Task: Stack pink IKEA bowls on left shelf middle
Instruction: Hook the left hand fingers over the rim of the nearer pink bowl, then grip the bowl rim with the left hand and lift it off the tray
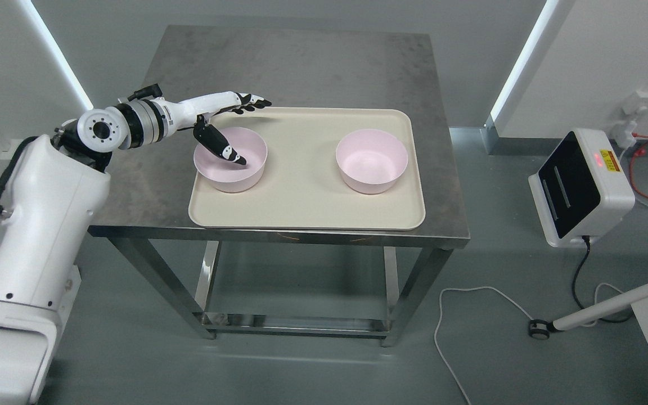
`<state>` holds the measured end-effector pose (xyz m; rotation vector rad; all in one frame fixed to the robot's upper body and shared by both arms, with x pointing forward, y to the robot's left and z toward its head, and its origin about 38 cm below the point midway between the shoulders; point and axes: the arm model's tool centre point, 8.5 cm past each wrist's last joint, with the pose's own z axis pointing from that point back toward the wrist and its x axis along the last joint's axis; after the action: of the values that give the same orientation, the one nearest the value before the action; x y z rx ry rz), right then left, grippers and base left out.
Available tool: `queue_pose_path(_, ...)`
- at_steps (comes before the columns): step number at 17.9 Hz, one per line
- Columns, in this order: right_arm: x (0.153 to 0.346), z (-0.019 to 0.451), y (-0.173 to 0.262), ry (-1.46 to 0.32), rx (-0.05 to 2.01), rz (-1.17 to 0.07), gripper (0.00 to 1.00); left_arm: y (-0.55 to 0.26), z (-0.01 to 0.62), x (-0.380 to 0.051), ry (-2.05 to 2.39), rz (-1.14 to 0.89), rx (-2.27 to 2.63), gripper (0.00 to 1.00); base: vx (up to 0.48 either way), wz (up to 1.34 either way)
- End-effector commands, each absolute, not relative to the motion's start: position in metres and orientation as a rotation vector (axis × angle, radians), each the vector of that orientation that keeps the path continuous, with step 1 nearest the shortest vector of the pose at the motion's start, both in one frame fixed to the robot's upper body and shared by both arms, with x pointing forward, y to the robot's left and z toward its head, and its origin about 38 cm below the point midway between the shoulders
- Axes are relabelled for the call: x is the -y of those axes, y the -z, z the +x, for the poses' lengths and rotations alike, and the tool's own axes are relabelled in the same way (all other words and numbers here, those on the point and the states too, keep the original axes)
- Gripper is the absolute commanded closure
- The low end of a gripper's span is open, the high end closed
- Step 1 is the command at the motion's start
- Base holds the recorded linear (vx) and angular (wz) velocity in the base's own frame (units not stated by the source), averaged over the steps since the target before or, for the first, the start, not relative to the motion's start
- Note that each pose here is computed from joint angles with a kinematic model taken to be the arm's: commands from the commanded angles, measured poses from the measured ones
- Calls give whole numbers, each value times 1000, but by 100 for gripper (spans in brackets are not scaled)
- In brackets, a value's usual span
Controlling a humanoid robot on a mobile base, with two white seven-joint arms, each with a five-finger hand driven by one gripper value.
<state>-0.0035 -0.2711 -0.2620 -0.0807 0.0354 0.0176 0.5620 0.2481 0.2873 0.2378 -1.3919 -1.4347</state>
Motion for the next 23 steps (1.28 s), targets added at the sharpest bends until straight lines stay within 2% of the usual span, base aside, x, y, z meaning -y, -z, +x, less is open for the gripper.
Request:
queue_pose_path(1, 282, -11, 261, 12, -30, -99, 0, -294, 562, -257, 1364, 214, 1465, 86, 0, 0)
queue_pose_path(3, 282, -11, 261, 12, -29, -99, 0, -290, 562, -248, 1362, 194, 1478, 49, 0, 0)
queue_pose_path(4, 282, -11, 261, 12, -30, -99, 0, -289, 561, -246, 1368, 192, 1478, 35, 0, 0)
queue_pose_path(5, 283, -11, 261, 13, -30, -99, 0, -289, 561, -246, 1372, 192, 1479, 27, 0, 0)
queue_pose_path(7, 283, -11, 261, 13, -30, -99, 0, -289, 561, -247, 1374, 194, 1475, 22, 0, 0)
queue_pose_path(9, 283, -11, 261, 13, -30, -99, 0, -290, 561, -248, 1384, 208, 1466, 22, 0, 0)
queue_pose_path(12, 282, -11, 261, 12, -29, -99, 0, -285, 563, -253, 1449, 314, 1372, 28, 0, 0)
queue_pose_path(19, 282, -11, 261, 12, -29, -99, 0, -306, 565, -252, 1488, 336, 1383, 69, 0, 0)
queue_pose_path(21, 282, -11, 261, 12, -30, -99, 0, -305, 564, -250, 1516, 334, 1397, 75, 0, 0)
queue_pose_path(23, 282, -11, 261, 12, -30, -99, 0, -300, 563, -248, 1523, 327, 1392, 75, 0, 0)
